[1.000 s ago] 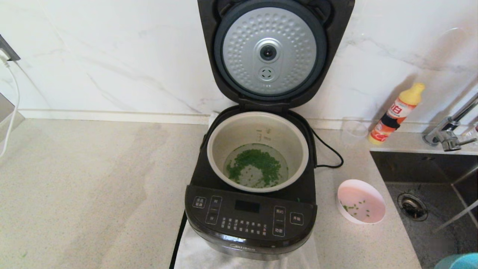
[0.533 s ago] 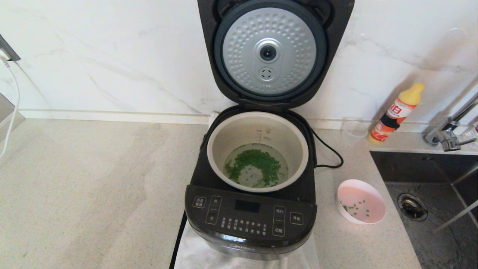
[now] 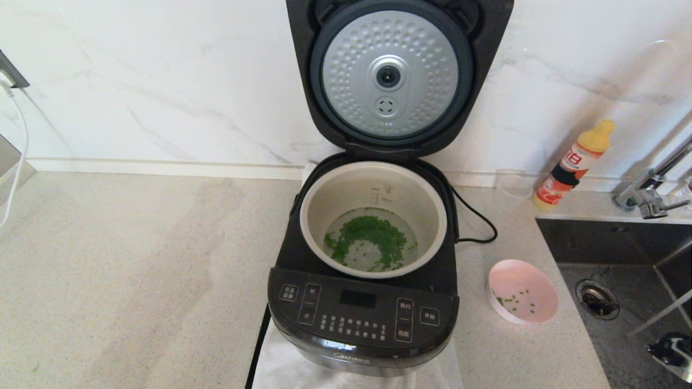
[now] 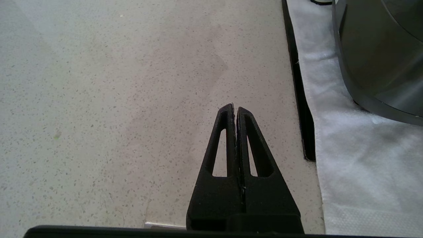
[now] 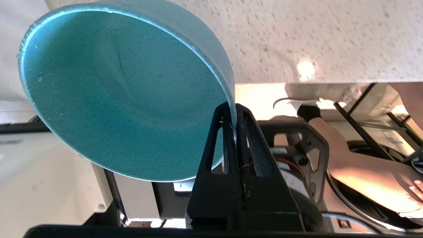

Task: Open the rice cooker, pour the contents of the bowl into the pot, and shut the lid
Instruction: Place the bowl on the table

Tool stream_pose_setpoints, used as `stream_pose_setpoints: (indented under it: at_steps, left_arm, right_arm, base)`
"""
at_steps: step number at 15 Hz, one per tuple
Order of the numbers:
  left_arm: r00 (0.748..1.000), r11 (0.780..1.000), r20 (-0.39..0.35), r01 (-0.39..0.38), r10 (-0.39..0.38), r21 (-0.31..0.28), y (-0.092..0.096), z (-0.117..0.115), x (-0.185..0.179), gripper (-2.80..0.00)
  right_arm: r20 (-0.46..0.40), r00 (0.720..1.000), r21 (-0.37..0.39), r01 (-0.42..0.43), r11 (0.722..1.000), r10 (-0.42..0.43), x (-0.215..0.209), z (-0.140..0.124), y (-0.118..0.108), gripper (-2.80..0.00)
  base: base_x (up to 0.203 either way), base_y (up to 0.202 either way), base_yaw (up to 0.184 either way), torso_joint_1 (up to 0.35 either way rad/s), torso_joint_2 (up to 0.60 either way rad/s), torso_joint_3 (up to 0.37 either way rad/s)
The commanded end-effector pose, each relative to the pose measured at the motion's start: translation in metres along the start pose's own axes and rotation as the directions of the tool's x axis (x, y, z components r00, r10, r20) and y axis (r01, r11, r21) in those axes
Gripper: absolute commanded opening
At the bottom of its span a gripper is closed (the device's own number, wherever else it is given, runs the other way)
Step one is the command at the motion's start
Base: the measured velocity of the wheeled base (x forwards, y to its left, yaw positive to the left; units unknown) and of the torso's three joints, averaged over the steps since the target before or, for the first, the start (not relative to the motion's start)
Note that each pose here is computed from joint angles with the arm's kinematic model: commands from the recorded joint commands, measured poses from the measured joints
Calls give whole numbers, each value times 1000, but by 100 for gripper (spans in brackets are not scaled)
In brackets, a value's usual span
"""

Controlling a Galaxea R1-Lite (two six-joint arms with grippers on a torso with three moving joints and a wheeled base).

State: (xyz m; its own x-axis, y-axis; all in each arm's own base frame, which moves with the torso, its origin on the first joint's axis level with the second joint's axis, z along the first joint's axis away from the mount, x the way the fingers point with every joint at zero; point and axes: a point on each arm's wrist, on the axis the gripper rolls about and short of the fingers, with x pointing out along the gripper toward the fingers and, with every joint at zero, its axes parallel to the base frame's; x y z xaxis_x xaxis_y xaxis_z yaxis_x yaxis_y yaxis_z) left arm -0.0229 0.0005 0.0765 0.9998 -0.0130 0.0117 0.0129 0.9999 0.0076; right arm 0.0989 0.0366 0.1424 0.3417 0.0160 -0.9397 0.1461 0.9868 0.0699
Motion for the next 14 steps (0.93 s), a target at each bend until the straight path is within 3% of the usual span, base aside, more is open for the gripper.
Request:
stream_pose_setpoints:
  at_steps: [1, 4, 8, 14]
  left_arm:
    - [1000, 1000, -9, -1, 1, 0, 0, -3, 1, -280]
    - [1000, 1000, -9, -1, 1, 0, 0, -3, 1, -280]
    - [1000, 1000, -9, -1, 1, 0, 0, -3, 1, -280]
    - [1000, 1000, -9, -1, 1, 0, 0, -3, 1, -280]
  right_arm:
    - [-79, 996, -11, 46, 999, -47, 19, 13, 11, -280]
    - [-109, 992, -16, 67, 998, -68, 37, 25, 20, -280]
    - [-32, 998, 3, 47, 999, -47, 47, 35, 24, -280]
    - [-14, 999, 13, 46, 999, -46, 64, 43, 29, -280]
  base:
    - [0, 0, 0, 0, 0, 0]
    - [0, 0, 0, 0, 0, 0]
    - [0, 0, 0, 0, 0, 0]
    - [0, 0, 0, 0, 0, 0]
